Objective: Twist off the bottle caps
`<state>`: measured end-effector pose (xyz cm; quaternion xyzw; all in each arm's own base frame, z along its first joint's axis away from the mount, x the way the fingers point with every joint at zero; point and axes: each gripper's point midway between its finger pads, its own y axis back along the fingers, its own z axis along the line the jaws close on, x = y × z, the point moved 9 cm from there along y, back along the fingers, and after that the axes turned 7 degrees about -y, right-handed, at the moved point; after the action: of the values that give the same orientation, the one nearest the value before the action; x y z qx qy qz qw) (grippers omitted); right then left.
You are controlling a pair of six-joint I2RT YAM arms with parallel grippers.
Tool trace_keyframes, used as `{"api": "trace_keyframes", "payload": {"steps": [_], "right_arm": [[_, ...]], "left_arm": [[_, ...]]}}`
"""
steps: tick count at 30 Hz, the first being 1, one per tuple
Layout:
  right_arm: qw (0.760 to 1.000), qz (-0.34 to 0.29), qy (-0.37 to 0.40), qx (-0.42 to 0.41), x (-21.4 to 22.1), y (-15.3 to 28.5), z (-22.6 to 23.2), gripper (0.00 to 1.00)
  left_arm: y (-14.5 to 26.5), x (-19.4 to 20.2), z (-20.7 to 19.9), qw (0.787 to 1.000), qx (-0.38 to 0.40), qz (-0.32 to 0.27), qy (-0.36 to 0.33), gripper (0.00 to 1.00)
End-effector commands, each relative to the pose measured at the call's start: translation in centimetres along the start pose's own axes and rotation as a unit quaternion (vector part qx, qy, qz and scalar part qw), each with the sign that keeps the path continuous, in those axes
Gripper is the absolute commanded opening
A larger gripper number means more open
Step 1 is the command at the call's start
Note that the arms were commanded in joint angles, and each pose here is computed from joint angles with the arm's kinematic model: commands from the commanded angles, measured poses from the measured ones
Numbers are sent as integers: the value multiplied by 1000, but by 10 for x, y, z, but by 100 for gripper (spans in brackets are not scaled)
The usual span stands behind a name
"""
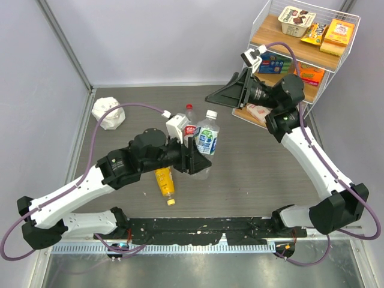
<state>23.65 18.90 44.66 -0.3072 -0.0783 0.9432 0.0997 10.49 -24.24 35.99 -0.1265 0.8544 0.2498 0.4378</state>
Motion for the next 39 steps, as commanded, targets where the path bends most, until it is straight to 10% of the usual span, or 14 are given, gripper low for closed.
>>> {"api": "trace_keyframes", "payload": {"steps": [1,29,39], "right_arm": [[997,-29,74,-19,-8,8,44,94],[906,-55,-50,416,-6,-24,-1,100],[894,-42,-69,440,8,-35,-17,81]], "left_arm": [[0,6,3,1000,-5,22,-3,0],[-1,-9,28,968,-239,54,-58,0],[-8,-14,25,958,-272,53,-78,0]]}}
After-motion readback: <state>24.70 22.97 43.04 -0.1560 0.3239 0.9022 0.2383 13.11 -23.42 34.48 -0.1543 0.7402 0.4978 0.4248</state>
